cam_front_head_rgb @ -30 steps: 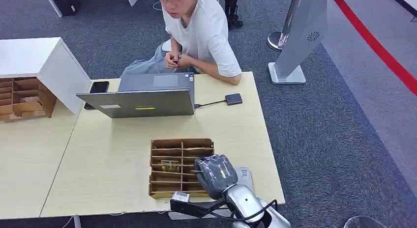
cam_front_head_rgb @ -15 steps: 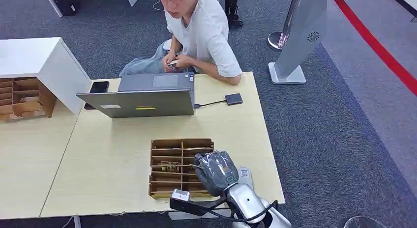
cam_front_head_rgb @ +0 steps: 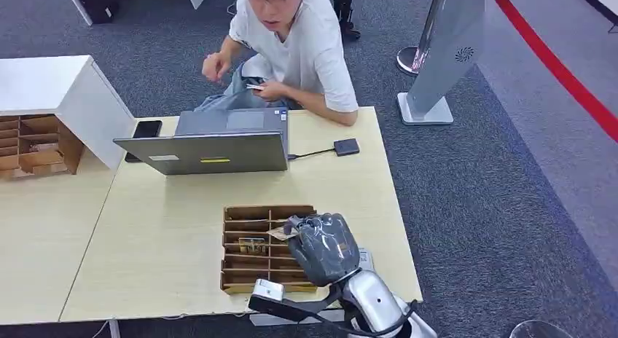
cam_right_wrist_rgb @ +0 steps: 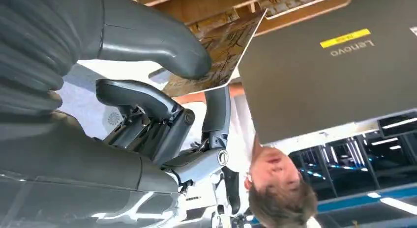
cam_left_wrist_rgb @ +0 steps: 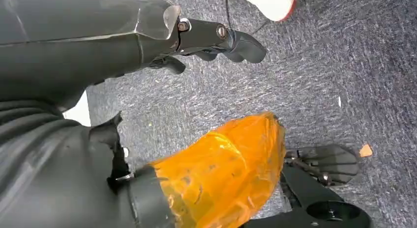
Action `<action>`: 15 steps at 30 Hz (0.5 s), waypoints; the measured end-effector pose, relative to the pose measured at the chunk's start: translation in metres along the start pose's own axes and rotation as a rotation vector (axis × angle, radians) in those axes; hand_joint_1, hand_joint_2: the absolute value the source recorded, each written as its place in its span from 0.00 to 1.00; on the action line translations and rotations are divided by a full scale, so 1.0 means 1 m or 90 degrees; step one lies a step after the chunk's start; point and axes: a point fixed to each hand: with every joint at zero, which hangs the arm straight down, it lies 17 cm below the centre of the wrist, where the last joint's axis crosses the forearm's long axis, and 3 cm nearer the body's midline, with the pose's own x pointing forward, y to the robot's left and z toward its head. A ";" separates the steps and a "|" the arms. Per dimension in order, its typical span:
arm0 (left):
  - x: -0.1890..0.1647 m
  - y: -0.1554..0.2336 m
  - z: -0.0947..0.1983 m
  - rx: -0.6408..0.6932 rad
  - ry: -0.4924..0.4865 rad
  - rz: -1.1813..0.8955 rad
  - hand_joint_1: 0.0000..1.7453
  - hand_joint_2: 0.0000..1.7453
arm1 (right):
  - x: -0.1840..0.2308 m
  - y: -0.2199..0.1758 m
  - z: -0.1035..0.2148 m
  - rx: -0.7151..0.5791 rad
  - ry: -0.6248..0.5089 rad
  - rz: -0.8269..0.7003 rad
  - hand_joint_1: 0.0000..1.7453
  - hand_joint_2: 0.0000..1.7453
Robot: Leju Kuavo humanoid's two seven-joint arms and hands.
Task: Pass the card to the sensor for recognition and then transmit it.
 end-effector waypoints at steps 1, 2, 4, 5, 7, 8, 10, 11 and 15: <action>0.000 0.000 0.000 0.000 0.000 0.000 0.00 0.00 | 0.000 -0.001 0.000 -0.002 -0.001 0.000 0.99 1.00; 0.000 0.000 0.000 0.000 0.000 0.001 0.00 0.00 | 0.001 -0.002 0.000 -0.004 -0.002 0.000 0.99 1.00; -0.001 0.000 0.000 0.000 0.001 0.002 0.00 0.00 | 0.002 -0.006 0.000 -0.014 -0.005 0.000 0.98 1.00; -0.001 0.000 0.000 0.001 0.001 0.002 0.00 0.00 | 0.004 -0.009 0.000 -0.021 -0.008 0.000 0.99 1.00; -0.001 0.000 0.000 0.001 0.001 0.004 0.00 0.00 | 0.005 -0.015 0.000 -0.034 -0.011 -0.002 1.00 1.00; -0.001 0.000 0.000 0.002 0.002 0.005 0.00 0.00 | 0.006 -0.018 -0.001 -0.040 -0.013 -0.003 0.99 1.00; -0.002 0.001 0.000 0.003 0.002 0.010 0.00 0.00 | 0.010 -0.027 -0.002 -0.050 -0.019 -0.009 1.00 1.00; -0.002 0.001 0.000 0.003 0.001 0.011 0.00 0.00 | 0.011 -0.031 -0.002 -0.054 -0.022 -0.012 0.99 1.00; -0.003 0.001 0.001 0.004 0.001 0.012 0.00 0.00 | 0.016 -0.047 -0.004 -0.072 -0.028 -0.018 0.99 1.00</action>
